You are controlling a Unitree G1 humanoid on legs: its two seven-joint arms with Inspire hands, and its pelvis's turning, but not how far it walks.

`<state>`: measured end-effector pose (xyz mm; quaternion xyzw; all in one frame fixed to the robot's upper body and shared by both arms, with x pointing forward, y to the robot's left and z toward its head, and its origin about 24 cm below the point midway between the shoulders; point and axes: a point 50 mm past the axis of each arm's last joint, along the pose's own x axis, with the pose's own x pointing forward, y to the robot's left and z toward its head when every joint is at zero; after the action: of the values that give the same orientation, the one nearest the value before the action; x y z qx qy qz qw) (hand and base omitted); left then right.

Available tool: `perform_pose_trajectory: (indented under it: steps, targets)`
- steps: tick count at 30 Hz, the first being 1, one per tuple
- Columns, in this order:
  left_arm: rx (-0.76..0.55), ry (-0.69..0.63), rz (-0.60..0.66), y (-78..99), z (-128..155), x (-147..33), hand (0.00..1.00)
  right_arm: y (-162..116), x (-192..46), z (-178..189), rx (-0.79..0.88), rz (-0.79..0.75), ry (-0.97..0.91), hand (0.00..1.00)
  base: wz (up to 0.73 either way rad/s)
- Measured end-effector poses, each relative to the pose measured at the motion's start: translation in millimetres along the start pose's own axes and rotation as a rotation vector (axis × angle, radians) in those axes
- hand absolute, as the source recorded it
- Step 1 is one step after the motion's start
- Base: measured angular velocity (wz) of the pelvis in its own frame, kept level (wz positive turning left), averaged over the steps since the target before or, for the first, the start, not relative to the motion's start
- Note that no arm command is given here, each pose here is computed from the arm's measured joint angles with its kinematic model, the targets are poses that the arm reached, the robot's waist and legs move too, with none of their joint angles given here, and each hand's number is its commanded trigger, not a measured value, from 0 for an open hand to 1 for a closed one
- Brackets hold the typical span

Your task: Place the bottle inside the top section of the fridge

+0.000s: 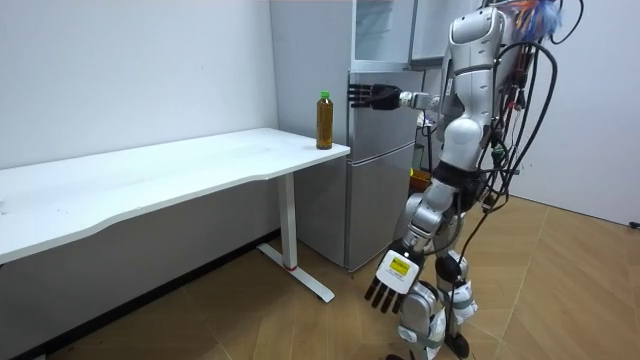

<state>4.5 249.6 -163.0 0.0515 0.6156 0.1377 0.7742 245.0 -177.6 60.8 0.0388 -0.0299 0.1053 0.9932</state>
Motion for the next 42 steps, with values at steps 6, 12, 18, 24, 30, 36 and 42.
perform_pose_trajectory:
  steps: [6,12,18,24,30,36,42]
  targets:
    - [0.039,0.024,0.002,0.0,-2,0.0,0.00,-2,0,-1,-0.004,-0.024,0.007,0.00,0.02]
    - [0.134,0.046,0.005,-1.1,-5,-0.3,0.00,-5,0,-2,0.001,-0.073,0.009,0.00,0.08]
    - [0.163,0.062,0.000,-2.3,-8,-0.7,0.00,-6,10,-3,0.004,-0.089,0.017,0.00,0.08]
    - [0.173,0.028,-0.012,-5.0,3,1.0,0.00,-8,24,5,-0.029,-0.102,-0.005,0.00,0.13]
    - [0.196,0.015,-0.023,-8.2,7,1.5,0.00,-12,34,0,-0.054,-0.122,0.021,0.00,0.05]
    - [0.209,-0.002,-0.034,-12.5,14,2.7,0.00,-17,34,-10,-0.036,-0.162,0.061,0.00,0.01]
    - [0.229,-0.001,-0.048,-15.4,13,2.6,0.00,-17,40,-9,-0.003,-0.184,0.053,0.00,0.00]
